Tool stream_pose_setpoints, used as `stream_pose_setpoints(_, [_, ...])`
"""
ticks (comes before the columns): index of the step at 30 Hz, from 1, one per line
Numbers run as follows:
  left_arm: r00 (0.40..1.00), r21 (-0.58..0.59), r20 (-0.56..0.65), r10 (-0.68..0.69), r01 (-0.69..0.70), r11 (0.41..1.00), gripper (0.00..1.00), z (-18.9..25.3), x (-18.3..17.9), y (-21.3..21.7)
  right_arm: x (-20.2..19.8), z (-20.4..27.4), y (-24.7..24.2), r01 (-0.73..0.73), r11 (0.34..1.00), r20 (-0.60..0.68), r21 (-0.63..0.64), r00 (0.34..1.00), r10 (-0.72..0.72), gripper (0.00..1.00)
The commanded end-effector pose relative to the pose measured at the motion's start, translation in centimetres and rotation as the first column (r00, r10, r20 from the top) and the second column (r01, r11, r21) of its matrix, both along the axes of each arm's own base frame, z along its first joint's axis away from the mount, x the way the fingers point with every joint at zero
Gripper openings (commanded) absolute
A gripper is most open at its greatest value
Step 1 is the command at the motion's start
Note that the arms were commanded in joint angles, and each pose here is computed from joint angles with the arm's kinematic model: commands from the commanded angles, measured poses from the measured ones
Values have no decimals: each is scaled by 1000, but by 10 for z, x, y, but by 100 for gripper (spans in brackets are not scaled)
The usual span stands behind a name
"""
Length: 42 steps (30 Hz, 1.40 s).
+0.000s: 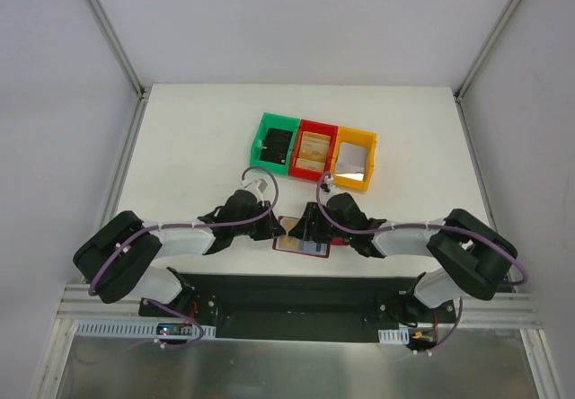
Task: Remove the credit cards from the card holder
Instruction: Remove the credit card from the card holder.
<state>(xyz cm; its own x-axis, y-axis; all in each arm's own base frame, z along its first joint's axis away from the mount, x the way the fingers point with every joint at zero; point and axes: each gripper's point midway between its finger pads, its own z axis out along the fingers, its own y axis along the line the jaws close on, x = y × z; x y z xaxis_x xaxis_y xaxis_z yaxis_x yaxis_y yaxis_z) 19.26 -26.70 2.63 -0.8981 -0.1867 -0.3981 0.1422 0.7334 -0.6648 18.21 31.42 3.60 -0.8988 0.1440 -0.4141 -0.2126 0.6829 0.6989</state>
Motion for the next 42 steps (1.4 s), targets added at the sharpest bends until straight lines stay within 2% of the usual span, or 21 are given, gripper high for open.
stream_pose_setpoints(1, [1000,-12,15,15,-15,1000,15,4,9,-2,0,-2,-9,27,999,2,-30,1000,-27,56])
stream_pose_setpoints(8, [1000,7,-15,13,-13,1000,14,-7,4,0,-1,-4,-11,32,999,-5,-36,999,-32,57])
stream_pose_setpoints(29, [999,5,-51,1,-1,1000,14,-17,-2,0,5,16,-2,22,998,53,52,998,-25,54])
stream_pose_setpoints(42, [997,-8,-68,-25,24,1000,11,-19,-10,-5,6,18,3,18,997,48,75,999,-21,44])
